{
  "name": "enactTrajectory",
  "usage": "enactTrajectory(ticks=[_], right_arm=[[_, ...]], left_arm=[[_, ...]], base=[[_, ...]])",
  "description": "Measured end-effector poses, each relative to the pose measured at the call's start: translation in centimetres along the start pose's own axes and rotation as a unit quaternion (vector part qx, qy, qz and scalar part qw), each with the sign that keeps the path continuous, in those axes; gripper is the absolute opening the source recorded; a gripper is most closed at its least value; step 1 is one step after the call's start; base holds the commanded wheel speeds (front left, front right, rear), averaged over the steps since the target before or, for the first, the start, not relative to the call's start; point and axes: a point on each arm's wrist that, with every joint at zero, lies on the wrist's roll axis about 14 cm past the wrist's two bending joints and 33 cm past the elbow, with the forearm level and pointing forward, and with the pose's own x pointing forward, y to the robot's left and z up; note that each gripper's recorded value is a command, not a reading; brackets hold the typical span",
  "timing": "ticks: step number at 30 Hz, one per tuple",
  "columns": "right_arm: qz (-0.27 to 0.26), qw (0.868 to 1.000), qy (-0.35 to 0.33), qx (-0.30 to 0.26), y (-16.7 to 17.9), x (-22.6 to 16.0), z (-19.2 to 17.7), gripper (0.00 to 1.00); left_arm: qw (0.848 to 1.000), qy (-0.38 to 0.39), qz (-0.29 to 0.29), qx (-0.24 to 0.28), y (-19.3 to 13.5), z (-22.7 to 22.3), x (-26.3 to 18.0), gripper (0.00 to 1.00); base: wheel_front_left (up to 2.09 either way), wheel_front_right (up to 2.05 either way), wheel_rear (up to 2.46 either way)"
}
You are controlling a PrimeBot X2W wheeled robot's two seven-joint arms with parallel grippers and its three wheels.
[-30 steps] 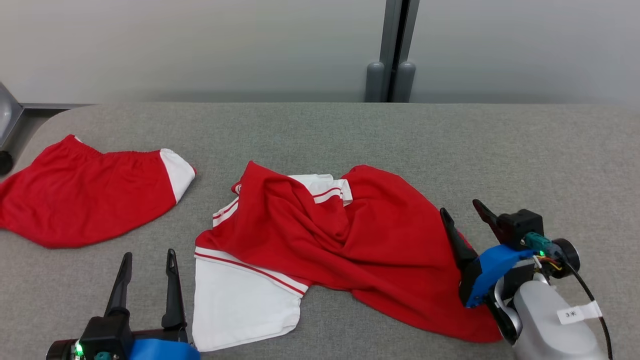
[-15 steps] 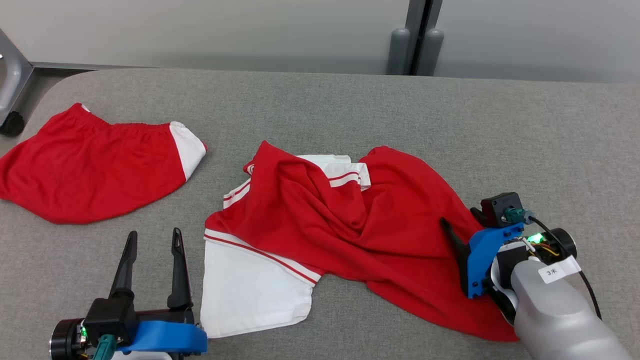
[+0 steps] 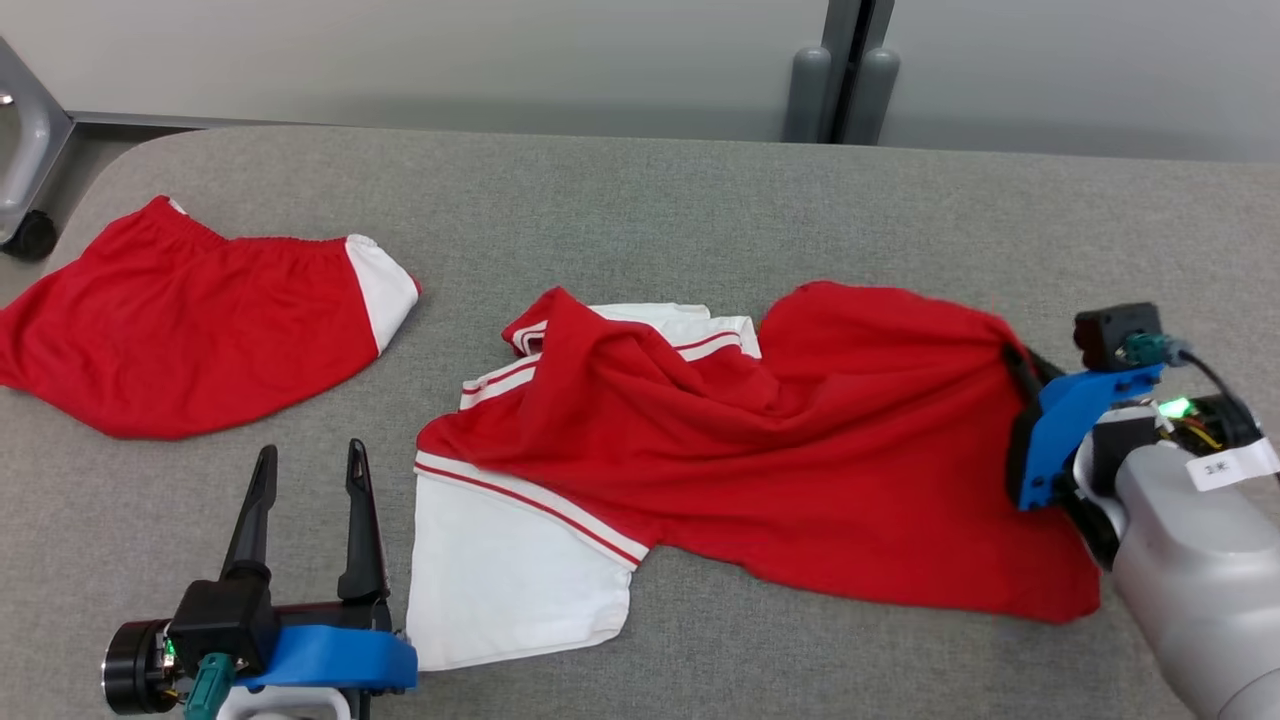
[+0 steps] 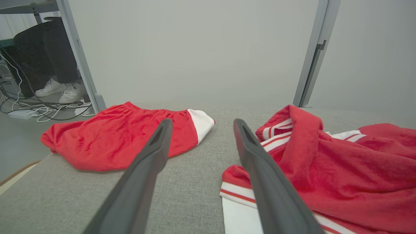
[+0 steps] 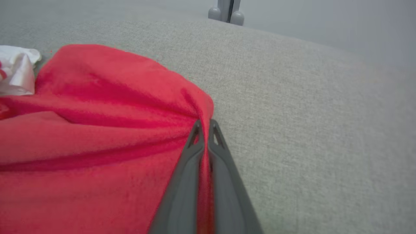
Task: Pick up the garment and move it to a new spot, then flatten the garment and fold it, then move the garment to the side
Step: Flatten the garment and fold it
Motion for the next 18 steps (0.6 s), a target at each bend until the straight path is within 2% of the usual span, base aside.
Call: enactTrajectory(ticks=[5,6,7,14,18], right_arm=[[-0.019,0.999,-0.033,0.006,-1.6,0.3,2.1,0.00],[-0.018,0.999,-0.036,0.006,-1.5,0.3,2.1,0.95],[-0.017,0.999,-0.040,0.008,-1.3,0.3,2.2,1.00],[-0.018,0.995,-0.096,0.036,-0.9,-0.6,4.5,1.00],[-0.016,0.985,-0.162,0.054,-1.2,-2.1,7.6,1.00]], left_arm=[[1.000,-0.002,0.005,-0.002,0.3,0.1,0.0,1.00],[1.000,-0.002,0.006,-0.002,0.4,0.1,0.0,1.00],[1.000,-0.002,0.006,-0.002,0.4,0.2,0.0,1.00],[1.000,-0.001,0.001,-0.009,0.0,0.1,-0.3,1.00],[1.000,-0.006,-0.003,-0.009,-0.2,0.4,-0.3,1.00]], base=[[0.00,0.00,0.00],[0.00,0.00,0.00],[0.00,0.00,0.00],[0.00,0.00,0.00],[0.00,0.00,0.00]])
